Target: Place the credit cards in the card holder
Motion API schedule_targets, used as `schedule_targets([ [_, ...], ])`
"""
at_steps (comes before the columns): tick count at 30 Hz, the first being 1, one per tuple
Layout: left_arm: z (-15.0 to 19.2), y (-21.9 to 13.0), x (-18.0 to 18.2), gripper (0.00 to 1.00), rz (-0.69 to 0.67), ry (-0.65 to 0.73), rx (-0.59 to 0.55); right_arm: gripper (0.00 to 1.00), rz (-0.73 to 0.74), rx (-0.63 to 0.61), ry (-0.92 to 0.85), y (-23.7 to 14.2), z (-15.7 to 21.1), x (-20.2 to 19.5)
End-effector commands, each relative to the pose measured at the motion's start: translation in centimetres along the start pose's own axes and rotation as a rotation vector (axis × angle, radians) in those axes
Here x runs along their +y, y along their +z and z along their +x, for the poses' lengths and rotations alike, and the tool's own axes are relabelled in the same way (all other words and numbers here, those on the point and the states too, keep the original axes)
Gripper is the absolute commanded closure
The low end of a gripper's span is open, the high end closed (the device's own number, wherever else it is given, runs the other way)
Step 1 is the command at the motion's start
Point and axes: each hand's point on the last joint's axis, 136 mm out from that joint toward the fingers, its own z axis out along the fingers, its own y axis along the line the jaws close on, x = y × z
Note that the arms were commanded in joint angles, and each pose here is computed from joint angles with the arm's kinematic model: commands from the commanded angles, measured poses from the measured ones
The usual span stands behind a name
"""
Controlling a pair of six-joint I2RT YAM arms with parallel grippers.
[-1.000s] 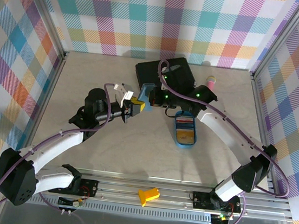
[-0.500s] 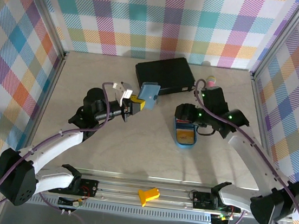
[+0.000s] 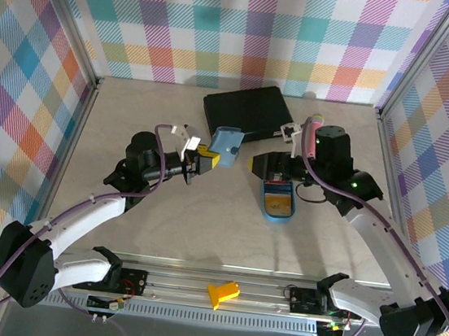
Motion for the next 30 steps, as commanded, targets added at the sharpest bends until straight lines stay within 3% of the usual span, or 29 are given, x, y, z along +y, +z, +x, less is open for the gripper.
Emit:
schedule_targets([
  [1, -2.1, -0.2, -1.1, 1.0, 0.057, 0.076, -0.053, 0.17, -0.117, -0.001, 0.006, 1.5, -0.9, 1.7],
  [7, -2.1, -0.2, -1.8, 1.0, 0.095, 0.087, -0.053, 0.2, -0.095, 0.063, 0.009, 4.4, -0.6, 1.1],
  [12, -2.1, -0.2, -2.0, 1.0, 0.109, 0.083, -0.053, 0.3, -0.148, 0.069, -0.054, 5.3, -0.3, 1.2],
  [17, -2.2, -0.2, -2.2, 1.0, 0.119, 0.066, -0.043, 0.4, -0.155, 0.062, -0.153, 4.8, 0.4, 0.6],
  [24, -2.6, -0.4, -2.8, 1.0, 0.144, 0.059, -0.04, 0.54, -0.274, 0.039, -0.264, 2.9, 0.6, 0.6],
  [30, -3.8, -0.5, -4.7, 1.0, 0.263, 0.026, -0.076, 0.56, -0.378, 0.001, -0.43, 1.4, 1.4, 1.8],
])
